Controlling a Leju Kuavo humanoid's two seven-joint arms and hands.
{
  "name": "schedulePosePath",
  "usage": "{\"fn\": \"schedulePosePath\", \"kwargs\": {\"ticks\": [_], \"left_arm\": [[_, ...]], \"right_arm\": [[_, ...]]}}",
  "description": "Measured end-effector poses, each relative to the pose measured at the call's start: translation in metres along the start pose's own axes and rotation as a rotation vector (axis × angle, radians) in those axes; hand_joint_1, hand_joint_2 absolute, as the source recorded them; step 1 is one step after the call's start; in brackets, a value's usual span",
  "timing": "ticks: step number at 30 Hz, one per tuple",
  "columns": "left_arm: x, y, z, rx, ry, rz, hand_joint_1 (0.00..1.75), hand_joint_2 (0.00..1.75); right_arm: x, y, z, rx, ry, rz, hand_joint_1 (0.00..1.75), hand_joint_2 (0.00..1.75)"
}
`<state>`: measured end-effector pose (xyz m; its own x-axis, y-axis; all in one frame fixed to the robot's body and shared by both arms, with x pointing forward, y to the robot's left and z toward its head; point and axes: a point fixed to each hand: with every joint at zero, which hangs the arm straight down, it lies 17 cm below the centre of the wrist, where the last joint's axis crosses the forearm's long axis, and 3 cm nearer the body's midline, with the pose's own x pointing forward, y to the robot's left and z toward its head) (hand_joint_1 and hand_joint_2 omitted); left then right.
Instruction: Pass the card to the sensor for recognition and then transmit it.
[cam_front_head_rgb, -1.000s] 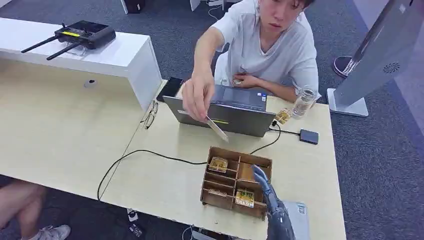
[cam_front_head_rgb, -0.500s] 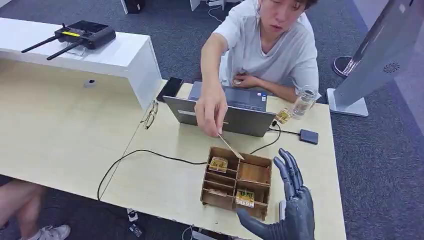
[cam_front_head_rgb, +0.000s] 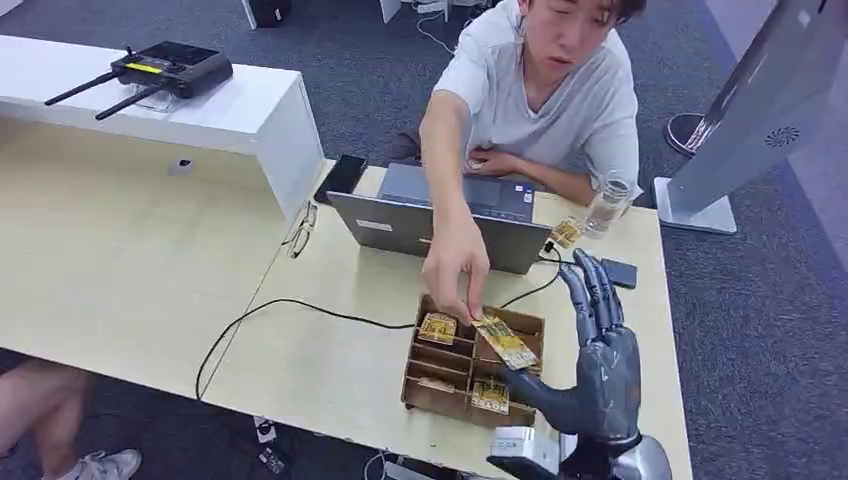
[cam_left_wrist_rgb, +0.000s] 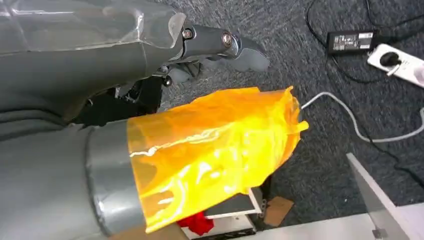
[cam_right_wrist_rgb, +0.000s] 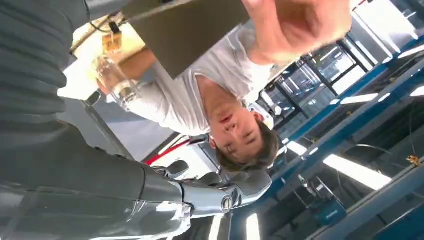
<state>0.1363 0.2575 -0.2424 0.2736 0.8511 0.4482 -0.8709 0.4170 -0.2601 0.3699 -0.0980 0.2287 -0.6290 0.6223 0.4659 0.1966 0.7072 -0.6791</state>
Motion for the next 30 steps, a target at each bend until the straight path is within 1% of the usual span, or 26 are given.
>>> {"fn": "schedulePosePath", "kwargs": {"ticks": [6,7,8,10,12,13,19,20,25,28,30], "left_arm": [[-0.001,-0.001,0.000,-0.003,0.006,-0.007,0.00,0.00],[-0.001,-0.001,0.000,-0.004,0.006,-0.009,0.00,0.00],[-0.001,-0.001,0.000,-0.005,0.007,-0.011,0.00,0.00],[-0.001,-0.001,-0.001,-0.004,0.007,-0.015,0.00,0.00],[-0.001,-0.001,-0.001,-0.005,0.008,-0.016,0.00,0.00],[-0.001,-0.001,-0.001,-0.004,0.008,-0.016,0.00,0.00],[-0.001,0.000,-0.001,0.000,0.008,-0.016,0.00,0.00],[-0.001,0.000,-0.001,0.000,0.008,-0.016,0.00,0.00],[0.000,0.002,-0.001,0.005,0.007,-0.017,0.00,0.00],[0.001,0.002,-0.002,0.006,0.006,-0.017,0.00,0.00],[0.001,0.003,-0.002,0.008,0.004,-0.018,0.00,0.00]], "right_arm": [[-0.012,0.003,-0.009,0.013,0.006,0.015,0.00,1.75],[-0.013,0.004,-0.009,0.015,0.007,0.017,0.59,1.75],[-0.014,0.005,-0.010,0.017,0.009,0.018,1.40,1.75],[-0.016,0.006,-0.009,0.021,0.012,0.020,1.48,1.75],[-0.017,0.007,-0.009,0.023,0.015,0.020,1.48,1.75],[-0.018,0.008,-0.008,0.024,0.016,0.020,1.52,1.75],[-0.018,0.008,-0.008,0.025,0.020,0.017,1.52,1.75],[-0.018,0.008,-0.008,0.025,0.020,0.016,1.55,1.75],[-0.019,0.008,-0.008,0.024,0.022,0.009,1.50,1.75],[-0.019,0.008,-0.008,0.023,0.025,0.005,1.68,1.75],[-0.019,0.008,-0.008,0.023,0.025,0.004,1.75,1.75]]}}
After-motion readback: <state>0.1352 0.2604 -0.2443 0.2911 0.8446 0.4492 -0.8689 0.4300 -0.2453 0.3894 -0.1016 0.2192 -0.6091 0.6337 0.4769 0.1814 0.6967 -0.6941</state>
